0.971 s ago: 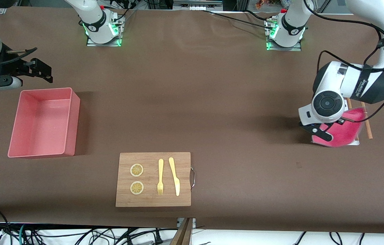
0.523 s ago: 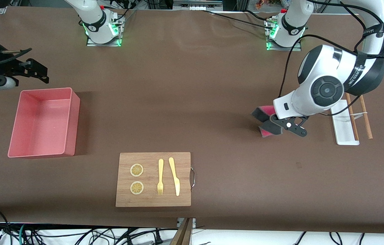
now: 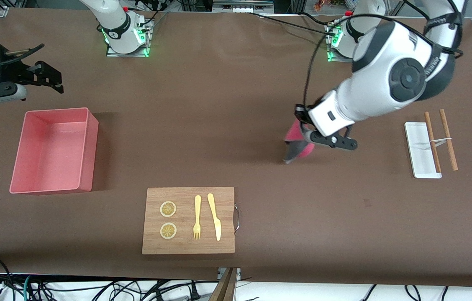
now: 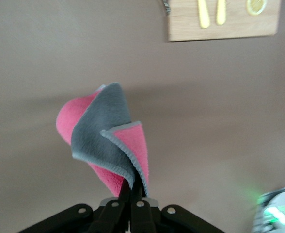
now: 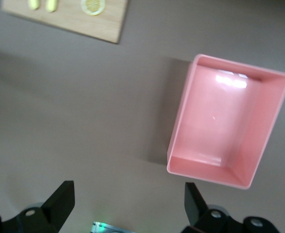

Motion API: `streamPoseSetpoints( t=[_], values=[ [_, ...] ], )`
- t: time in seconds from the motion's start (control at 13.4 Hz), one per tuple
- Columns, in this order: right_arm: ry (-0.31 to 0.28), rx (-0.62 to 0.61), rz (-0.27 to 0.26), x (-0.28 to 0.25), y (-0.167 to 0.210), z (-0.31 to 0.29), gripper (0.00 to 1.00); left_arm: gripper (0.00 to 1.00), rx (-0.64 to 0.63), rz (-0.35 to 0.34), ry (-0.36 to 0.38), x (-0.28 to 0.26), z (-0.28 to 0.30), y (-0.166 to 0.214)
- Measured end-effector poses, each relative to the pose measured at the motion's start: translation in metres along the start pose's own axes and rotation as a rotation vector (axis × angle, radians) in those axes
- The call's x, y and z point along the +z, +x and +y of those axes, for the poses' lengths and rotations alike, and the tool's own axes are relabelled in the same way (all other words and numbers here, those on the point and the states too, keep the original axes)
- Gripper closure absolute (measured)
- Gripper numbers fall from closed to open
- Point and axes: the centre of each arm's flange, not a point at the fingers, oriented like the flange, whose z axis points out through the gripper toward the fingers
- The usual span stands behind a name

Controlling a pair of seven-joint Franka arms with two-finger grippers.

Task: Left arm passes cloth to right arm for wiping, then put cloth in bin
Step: 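Carry the cloth with the left gripper toward the right gripper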

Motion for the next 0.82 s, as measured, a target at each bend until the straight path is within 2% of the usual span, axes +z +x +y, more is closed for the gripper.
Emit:
streamPoseSetpoints(
  t=[0.22,0.45,0.67,0.82],
  values=[
    [0.137,-0.245,0.032,0.005,0.007,-0.019,0.0,0.98,-0.112,0.015,-0.097,0.004,0.06,-0.016],
    [0.303,-0.461,0.074,0.026,0.022,-0.028,0.0,0.98,-0.221,0.035,-0.264,0.014,0.115,-0.026],
    [0.477,-0.649,0.128,0.066,0.047,-0.032,0.0,0.98,-0.343,0.085,-0.393,0.019,0.159,-0.039],
    [0.584,-0.769,0.193,0.093,0.061,-0.036,0.0,0.98,-0.452,0.113,-0.47,0.026,0.188,-0.052]
  ],
)
